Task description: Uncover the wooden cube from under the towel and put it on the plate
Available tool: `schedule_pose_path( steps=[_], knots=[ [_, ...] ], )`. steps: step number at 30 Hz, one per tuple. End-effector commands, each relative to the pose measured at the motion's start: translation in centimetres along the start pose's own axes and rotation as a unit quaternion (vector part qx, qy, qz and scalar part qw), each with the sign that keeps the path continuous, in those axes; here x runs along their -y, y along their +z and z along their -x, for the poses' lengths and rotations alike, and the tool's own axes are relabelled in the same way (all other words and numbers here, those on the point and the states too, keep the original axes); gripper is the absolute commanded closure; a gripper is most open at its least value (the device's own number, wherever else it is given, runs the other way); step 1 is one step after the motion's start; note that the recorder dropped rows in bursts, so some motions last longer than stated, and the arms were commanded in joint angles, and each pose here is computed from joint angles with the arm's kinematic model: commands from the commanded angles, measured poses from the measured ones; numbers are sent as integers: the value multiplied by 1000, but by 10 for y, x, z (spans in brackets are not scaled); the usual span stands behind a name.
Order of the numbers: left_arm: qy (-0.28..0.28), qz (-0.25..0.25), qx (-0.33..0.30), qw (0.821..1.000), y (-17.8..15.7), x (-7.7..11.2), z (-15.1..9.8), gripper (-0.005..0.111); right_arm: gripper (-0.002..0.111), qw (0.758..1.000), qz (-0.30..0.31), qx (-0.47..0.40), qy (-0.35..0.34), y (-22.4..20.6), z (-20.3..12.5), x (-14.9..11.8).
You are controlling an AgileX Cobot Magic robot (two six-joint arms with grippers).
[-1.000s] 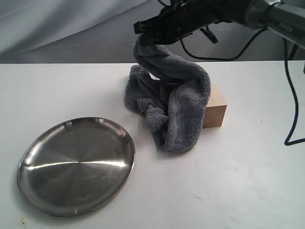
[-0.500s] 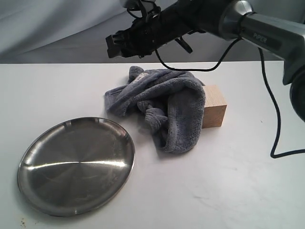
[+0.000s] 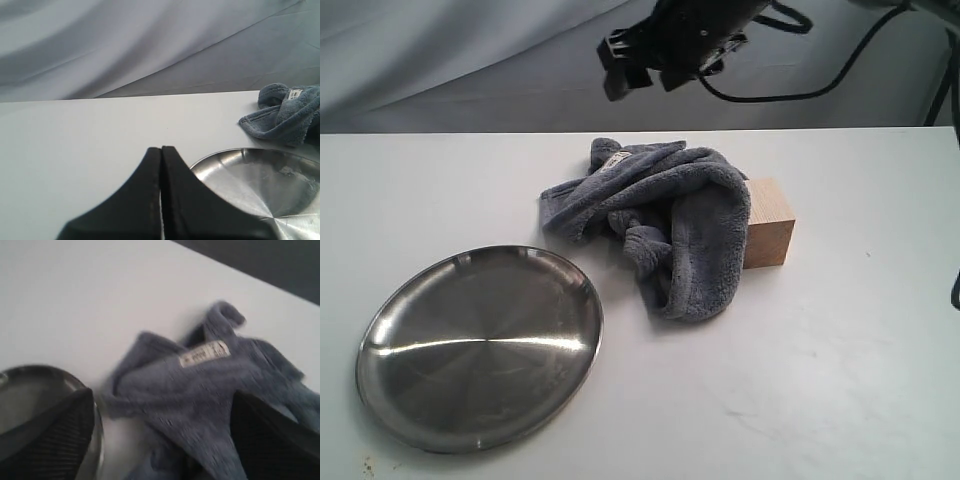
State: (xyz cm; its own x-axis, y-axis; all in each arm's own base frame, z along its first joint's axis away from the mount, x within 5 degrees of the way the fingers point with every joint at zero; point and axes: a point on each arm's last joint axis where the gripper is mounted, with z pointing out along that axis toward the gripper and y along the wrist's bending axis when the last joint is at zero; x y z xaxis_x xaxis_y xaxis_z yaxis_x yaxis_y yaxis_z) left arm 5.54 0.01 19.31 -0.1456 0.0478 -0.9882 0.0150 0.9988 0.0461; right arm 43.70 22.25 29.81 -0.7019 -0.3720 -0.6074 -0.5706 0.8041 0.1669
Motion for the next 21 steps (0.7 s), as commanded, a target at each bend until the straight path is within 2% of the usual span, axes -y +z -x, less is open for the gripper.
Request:
schedule_pose_path(
  steps=[1, 7, 16, 21],
  knots=[
    [-2, -2, 3, 1000, 0, 0, -1, 107, 40, 992, -62, -111, 6, -16, -23, 16],
    [-2, -2, 3, 1000, 0, 0, -1, 107, 42, 980, -127, -156, 8, -23, -51, 26],
    [-2, -2, 3, 1000, 0, 0, -1, 107, 42, 975, -146, -170, 9, -8, -91, 31],
    [-2, -2, 3, 1000, 0, 0, -1, 107, 42, 981, -149, -125, 0, 7, -97, 35]
  ],
)
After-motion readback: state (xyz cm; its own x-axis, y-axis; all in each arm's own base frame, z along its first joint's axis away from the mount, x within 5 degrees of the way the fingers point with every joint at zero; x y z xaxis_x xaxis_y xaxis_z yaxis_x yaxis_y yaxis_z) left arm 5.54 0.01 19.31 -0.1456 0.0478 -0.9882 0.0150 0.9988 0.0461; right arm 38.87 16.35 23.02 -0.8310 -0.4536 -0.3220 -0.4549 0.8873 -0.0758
